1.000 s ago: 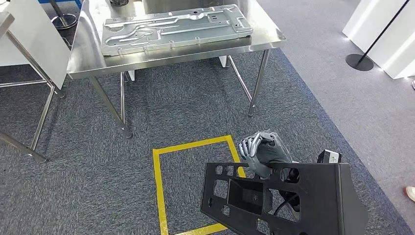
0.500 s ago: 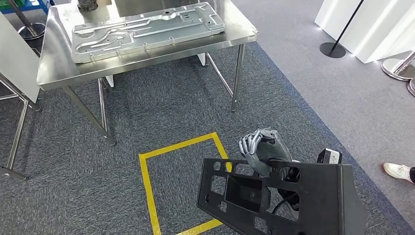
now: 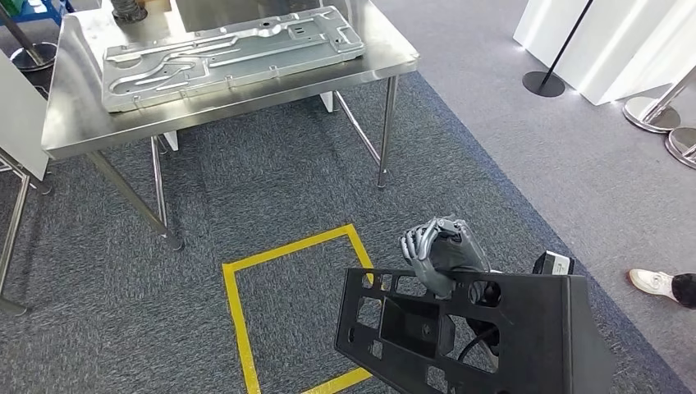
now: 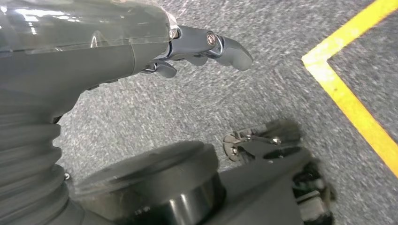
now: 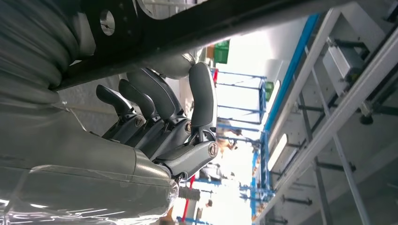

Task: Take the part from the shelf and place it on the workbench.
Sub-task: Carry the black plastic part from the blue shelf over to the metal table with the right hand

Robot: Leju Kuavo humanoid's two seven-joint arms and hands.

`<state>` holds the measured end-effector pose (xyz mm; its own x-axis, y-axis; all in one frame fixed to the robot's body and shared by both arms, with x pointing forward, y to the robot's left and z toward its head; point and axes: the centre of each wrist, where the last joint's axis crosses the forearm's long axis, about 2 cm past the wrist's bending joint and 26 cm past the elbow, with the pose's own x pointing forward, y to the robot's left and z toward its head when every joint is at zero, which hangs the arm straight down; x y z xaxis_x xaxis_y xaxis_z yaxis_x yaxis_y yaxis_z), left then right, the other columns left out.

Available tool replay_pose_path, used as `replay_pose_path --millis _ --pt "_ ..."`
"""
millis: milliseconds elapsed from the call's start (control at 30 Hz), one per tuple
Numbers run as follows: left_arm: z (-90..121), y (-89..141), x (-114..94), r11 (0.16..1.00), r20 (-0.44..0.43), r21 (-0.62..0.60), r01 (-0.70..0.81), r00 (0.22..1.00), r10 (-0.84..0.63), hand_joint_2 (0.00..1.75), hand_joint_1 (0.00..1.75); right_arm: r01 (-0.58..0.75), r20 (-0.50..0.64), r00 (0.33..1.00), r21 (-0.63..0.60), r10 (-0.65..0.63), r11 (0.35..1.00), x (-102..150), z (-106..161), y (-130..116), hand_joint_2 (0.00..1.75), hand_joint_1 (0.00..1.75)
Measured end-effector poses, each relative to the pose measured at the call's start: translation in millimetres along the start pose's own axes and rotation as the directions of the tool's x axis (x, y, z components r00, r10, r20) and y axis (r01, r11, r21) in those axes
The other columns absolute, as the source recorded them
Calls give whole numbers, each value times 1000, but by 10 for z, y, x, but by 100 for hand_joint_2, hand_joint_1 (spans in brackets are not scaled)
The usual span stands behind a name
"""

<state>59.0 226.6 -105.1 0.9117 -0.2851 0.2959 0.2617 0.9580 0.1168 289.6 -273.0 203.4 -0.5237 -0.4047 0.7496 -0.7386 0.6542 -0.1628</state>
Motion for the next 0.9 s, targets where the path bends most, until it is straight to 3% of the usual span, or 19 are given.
replay_pose_path --millis 900 --pt "-3 23 -12 1000 9 3 0 1000 0 175 0 -13 -1 1000 -18 13 1000 -27 27 -37 175 175"
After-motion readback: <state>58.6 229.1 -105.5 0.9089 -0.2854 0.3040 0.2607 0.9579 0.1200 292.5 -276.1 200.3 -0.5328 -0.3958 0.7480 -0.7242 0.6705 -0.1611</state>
